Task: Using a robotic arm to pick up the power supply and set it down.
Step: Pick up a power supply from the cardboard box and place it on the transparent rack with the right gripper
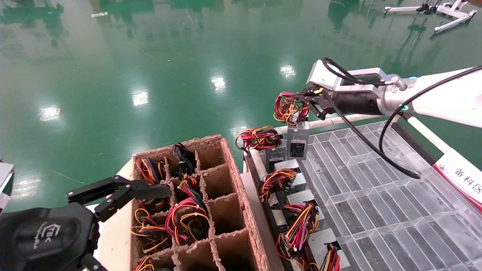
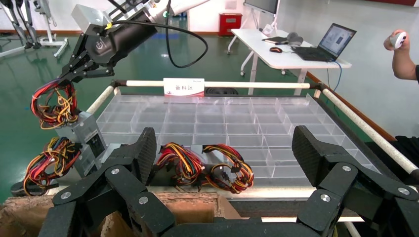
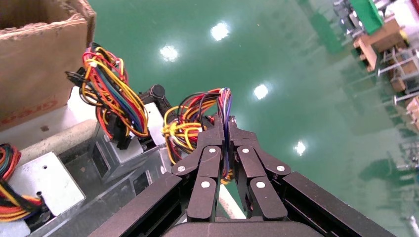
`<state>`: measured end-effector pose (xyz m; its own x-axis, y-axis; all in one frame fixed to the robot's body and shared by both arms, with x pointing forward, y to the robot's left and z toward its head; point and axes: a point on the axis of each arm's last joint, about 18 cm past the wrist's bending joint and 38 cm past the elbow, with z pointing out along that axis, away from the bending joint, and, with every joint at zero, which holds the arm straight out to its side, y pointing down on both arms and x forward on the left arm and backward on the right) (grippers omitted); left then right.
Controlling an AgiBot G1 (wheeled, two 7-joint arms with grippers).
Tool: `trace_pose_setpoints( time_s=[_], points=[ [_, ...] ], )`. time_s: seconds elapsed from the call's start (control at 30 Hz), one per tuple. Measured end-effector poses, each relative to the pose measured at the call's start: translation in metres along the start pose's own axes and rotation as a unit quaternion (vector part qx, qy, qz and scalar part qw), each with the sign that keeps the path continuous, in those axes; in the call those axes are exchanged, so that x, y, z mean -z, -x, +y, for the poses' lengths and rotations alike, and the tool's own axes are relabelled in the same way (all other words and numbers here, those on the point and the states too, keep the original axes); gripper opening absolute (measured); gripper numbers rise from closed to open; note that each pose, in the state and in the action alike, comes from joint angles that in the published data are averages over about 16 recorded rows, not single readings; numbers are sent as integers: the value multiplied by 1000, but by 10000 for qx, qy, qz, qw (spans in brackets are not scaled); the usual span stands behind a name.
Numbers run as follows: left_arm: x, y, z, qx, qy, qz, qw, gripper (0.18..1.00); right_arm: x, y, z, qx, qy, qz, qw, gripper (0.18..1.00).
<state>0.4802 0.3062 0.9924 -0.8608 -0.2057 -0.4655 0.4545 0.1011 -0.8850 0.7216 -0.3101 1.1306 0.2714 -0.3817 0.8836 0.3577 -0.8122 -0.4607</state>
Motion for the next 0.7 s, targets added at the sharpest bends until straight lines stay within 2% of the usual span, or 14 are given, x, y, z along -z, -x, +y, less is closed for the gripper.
trace_pose_setpoints(
  time_s=[0.33,0.7],
  points=[
    [0,0,0,0,0,0,10000,1000,7,-7,3,469,60,63,9989,192],
    [0,0,0,0,0,0,10000,1000,3,-12,-9,905,22,117,9958,192]
  ],
)
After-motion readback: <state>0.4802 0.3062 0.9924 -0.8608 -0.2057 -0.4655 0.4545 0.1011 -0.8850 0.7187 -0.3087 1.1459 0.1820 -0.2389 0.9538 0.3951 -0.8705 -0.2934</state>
